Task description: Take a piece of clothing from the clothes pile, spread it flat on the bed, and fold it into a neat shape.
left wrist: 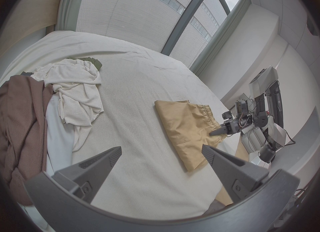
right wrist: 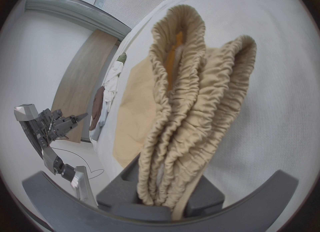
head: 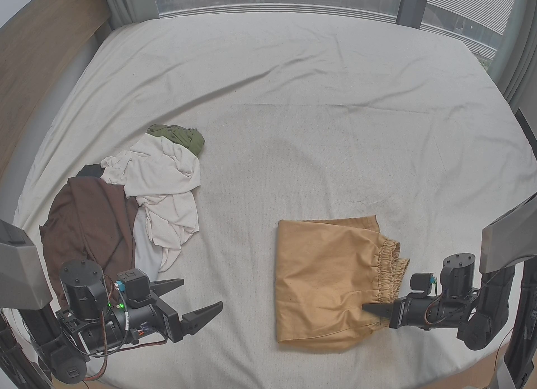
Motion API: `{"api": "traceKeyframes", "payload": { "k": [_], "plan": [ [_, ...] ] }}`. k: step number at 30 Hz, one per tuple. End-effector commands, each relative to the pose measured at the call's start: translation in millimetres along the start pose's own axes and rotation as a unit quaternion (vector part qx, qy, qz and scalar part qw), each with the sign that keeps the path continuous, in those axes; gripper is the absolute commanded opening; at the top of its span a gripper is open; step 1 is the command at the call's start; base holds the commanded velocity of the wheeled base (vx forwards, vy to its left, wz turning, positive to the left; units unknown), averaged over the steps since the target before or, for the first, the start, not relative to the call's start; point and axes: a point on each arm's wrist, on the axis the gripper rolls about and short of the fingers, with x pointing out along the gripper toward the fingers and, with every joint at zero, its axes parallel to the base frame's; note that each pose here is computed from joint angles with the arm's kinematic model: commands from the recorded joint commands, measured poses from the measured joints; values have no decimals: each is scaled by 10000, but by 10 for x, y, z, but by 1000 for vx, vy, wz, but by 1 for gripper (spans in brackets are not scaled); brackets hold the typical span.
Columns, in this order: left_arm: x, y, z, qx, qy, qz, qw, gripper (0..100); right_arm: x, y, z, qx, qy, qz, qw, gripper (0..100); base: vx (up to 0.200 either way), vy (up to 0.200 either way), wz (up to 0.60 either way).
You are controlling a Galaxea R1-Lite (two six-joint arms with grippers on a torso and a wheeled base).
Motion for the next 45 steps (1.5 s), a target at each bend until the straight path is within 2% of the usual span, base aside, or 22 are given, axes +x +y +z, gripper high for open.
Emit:
{"api": "traceKeyframes", "payload": {
  "k": [1,2,5,8,18,35,45],
  "plan": [
    [-35,-7,-24,-21,59,6,10000,100,-72,272,178,-212,-430,448,9978,0,0,0,0],
    [-32,-2,-29,-28,71,22,10000,100,-59,388,287,-216,-658,680,9953,0,0,0,0],
    [-31,-6,-29,-25,74,8,10000,100,-57,518,378,-288,-849,933,9916,0,0,0,0],
    [-36,-4,-24,-31,57,13,10000,100,-49,709,488,-524,-1075,1290,9844,0,0,0,0],
    [-35,-7,-24,-52,58,13,10000,100,-59,926,690,-696,-1468,1708,9718,0,0,0,0],
    [-33,-38,-21,-53,53,-60,10000,100,82,1144,1252,-740,-1633,1737,9683,0,0,0,0],
    [-33,-41,-21,-50,55,-67,9999,100,62,1273,1576,-816,-1860,1782,9628,0,0,0,0]
  ]
}}
